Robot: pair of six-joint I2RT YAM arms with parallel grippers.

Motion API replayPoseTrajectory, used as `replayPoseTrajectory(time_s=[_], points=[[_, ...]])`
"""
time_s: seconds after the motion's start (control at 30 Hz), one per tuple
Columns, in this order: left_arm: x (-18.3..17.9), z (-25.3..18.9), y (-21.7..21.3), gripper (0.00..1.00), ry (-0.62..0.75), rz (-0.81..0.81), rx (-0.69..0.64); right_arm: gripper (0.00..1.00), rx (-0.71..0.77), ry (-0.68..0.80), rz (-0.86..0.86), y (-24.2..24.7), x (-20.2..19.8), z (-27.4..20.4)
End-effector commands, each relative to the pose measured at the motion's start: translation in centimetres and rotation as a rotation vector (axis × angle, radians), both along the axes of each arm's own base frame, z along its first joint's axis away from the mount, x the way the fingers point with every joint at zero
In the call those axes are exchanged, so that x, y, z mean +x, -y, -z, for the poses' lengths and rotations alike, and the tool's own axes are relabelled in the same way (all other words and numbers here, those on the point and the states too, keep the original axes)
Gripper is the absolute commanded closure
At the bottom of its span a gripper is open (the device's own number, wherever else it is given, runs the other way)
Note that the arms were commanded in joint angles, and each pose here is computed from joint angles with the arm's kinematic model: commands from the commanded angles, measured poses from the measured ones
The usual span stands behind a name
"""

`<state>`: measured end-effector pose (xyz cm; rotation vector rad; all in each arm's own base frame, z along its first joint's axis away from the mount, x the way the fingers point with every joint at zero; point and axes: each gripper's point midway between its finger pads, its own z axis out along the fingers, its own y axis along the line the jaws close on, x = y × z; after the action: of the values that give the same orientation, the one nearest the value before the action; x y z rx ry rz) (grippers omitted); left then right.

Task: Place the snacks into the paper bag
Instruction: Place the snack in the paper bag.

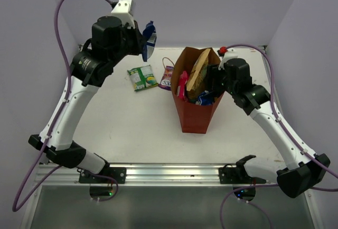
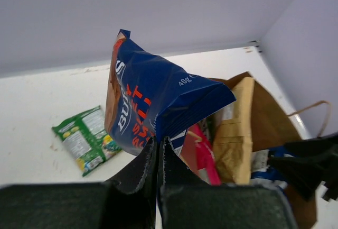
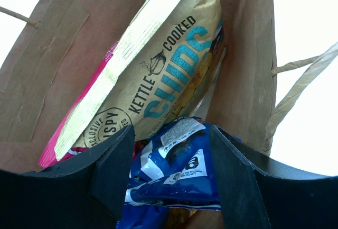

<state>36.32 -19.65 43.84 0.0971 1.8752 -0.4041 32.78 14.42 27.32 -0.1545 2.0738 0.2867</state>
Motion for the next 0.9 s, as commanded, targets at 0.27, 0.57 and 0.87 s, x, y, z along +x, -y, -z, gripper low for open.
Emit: replayPoseTrajectory(time_s=[0.27, 0.57, 0.87], points=[[-4.8, -10.0, 5.6, 1.0, 0.183, 0.383, -0.289, 0.37, 0.021, 0.028, -0.011, -0.2, 0.0, -0.7], [-3.9, -5.6, 9.8, 1.0, -0.061, 0.488, -0.384, 0.37, 0.023, 0.029, -0.01, -0.2, 0.0, -0.7], [-2.7, -0.7, 11.8, 1.0, -0.197, 0.518, -0.399, 0.37, 0.023, 0.03, -0.009, -0.1, 0.0, -0.7]])
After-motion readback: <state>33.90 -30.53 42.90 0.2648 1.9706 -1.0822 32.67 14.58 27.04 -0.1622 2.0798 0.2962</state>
